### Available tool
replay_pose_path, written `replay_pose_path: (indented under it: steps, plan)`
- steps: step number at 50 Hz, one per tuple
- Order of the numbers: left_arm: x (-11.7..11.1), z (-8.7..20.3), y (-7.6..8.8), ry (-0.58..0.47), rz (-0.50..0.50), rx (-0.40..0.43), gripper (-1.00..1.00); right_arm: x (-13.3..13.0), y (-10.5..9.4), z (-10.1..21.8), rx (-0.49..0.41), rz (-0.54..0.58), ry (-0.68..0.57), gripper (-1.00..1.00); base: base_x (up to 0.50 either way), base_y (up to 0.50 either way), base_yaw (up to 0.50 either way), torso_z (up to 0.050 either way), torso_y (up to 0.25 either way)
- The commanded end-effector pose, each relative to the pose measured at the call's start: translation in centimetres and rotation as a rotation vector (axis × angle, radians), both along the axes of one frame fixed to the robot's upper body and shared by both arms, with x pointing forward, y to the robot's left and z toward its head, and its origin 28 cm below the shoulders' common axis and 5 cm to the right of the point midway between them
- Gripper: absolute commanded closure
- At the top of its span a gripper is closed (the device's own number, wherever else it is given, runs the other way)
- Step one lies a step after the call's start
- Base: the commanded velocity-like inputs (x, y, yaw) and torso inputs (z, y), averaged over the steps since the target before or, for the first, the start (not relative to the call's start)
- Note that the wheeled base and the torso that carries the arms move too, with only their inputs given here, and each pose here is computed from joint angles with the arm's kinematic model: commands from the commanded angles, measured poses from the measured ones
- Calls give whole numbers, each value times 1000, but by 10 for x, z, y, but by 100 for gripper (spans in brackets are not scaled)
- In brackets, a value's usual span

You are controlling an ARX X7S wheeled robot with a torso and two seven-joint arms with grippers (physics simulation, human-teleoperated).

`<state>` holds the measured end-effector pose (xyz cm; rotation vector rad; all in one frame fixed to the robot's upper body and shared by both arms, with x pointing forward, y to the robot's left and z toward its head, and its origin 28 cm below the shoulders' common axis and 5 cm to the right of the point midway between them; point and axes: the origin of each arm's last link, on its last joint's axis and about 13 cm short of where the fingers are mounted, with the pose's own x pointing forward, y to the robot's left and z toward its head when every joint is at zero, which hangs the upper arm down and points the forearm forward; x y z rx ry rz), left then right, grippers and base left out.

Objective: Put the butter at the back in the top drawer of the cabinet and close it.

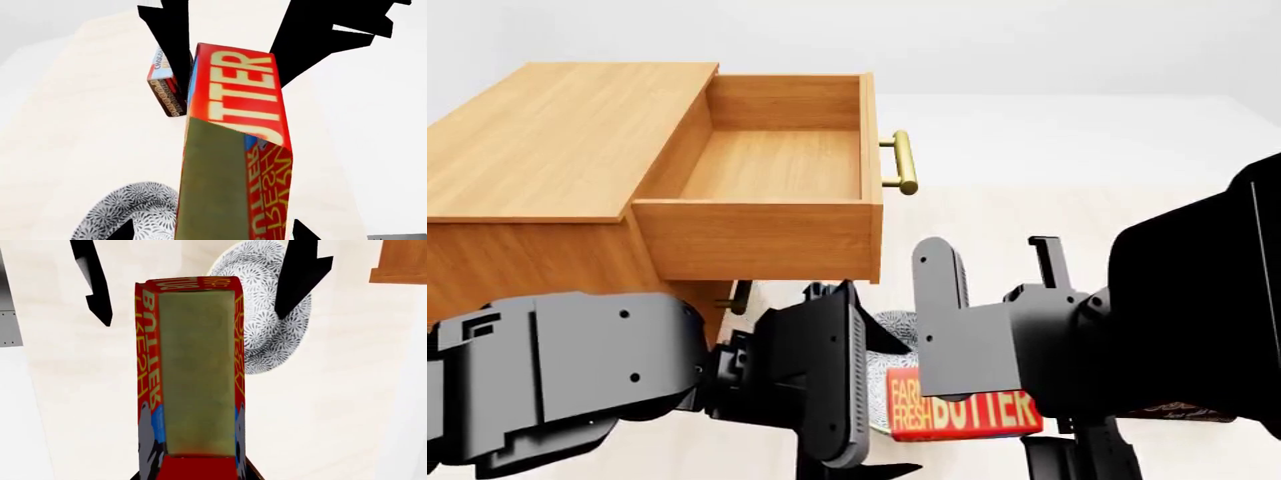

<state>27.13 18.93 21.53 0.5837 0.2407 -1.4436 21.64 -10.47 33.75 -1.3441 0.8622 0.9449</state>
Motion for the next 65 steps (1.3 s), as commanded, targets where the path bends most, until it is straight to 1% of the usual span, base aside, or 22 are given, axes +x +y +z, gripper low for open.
replay_pose_path:
  steps: [1,4,5,19,31,43,44,54,65]
  plan:
    - [-2,1,-3,-12,-11,17,-100,2,1,5,10,5,-56,100,0,0,0,0,0]
    - [-2,2,-5,-13,-14,28,-100,2,1,4,9,6,-56,100,0,0,0,0,3]
    - [-2,2,-5,-12,-14,29,100,2,1,4,9,6,-55,100,0,0,0,0,0]
    - [-3,5,-5,-17,-8,23,100,3,1,3,6,7,-53,100,0,0,0,0,1]
    - [-4,9,-6,-39,1,44,100,2,1,4,7,10,-54,100,0,0,0,1,0]
    - [-2,13,-2,-60,43,9,100,4,1,3,4,6,-63,100,0,0,0,0,1]
    - [-2,13,-2,-62,45,7,100,4,1,3,6,6,-64,-100,0,0,0,10,0]
    - [1,12,0,-61,63,-11,100,3,0,5,10,1,-67,-100,0,0,0,0,1]
    - [2,16,8,-63,96,-40,100,5,-5,2,6,-22,-60,-100,0,0,0,0,1]
